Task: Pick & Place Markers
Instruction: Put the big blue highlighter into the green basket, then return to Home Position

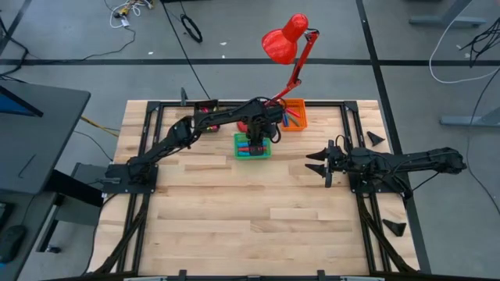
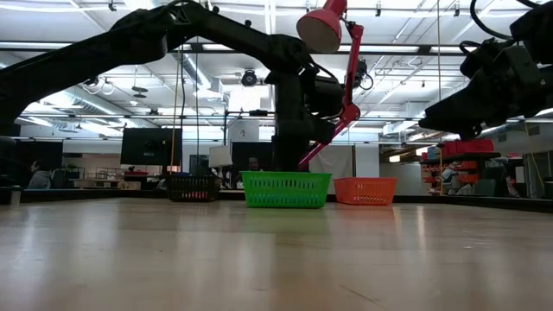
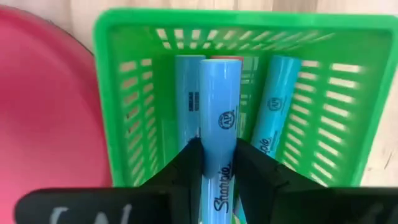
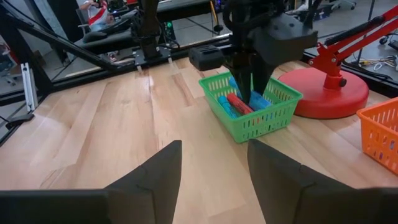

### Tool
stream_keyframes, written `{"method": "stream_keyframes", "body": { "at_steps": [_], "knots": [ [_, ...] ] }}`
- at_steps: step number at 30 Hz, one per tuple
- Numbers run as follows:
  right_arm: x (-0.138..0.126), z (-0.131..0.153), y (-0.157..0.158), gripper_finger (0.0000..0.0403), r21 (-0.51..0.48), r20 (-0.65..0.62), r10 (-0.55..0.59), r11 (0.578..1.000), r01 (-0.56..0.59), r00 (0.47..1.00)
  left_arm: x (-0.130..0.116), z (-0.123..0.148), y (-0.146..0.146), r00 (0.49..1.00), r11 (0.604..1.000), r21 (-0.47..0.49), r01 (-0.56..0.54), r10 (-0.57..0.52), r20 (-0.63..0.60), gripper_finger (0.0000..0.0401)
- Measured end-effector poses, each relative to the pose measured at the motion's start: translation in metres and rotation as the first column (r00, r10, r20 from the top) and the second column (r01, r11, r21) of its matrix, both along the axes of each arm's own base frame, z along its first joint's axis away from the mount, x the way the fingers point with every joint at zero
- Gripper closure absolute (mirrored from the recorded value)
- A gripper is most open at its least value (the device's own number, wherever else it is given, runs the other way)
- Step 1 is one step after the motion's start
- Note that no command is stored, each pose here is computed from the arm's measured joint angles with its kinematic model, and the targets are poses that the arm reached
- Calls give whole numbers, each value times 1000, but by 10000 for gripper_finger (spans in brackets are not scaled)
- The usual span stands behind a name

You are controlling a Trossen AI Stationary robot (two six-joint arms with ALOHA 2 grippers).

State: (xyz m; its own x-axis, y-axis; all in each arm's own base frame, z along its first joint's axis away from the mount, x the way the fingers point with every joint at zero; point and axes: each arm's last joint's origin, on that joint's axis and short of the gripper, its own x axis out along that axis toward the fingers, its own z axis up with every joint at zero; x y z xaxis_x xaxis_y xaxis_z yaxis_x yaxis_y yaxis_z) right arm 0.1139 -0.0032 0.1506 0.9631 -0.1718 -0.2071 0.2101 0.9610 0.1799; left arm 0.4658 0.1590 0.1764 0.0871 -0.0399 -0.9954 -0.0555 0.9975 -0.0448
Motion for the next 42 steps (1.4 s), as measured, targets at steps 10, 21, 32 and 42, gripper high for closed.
{"method": "stream_keyframes", "body": {
  "at_steps": [10, 21, 32, 42],
  "knots": [
    [0, 0, 0, 218, 0, -1, 0, 1000, 0, 1000, -3, 0, -4, 999, 999, -33, -20, 19, -34, 260],
    [0, 0, 0, 218, 0, -2, 0, 1000, 0, 1000, -3, 0, -4, 999, 999, -30, -21, 20, -35, 129],
    [0, 0, 0, 218, 0, -2, 0, 1000, 0, 1000, -11, 54, -11, 995, 998, -2, -65, 65, 80, 94],
    [0, 0, 0, 218, 0, 0, 0, 1000, 0, 1000, -40, 159, -42, 936, 996, 80, -31, 1, 353, 94]
  ]
}}
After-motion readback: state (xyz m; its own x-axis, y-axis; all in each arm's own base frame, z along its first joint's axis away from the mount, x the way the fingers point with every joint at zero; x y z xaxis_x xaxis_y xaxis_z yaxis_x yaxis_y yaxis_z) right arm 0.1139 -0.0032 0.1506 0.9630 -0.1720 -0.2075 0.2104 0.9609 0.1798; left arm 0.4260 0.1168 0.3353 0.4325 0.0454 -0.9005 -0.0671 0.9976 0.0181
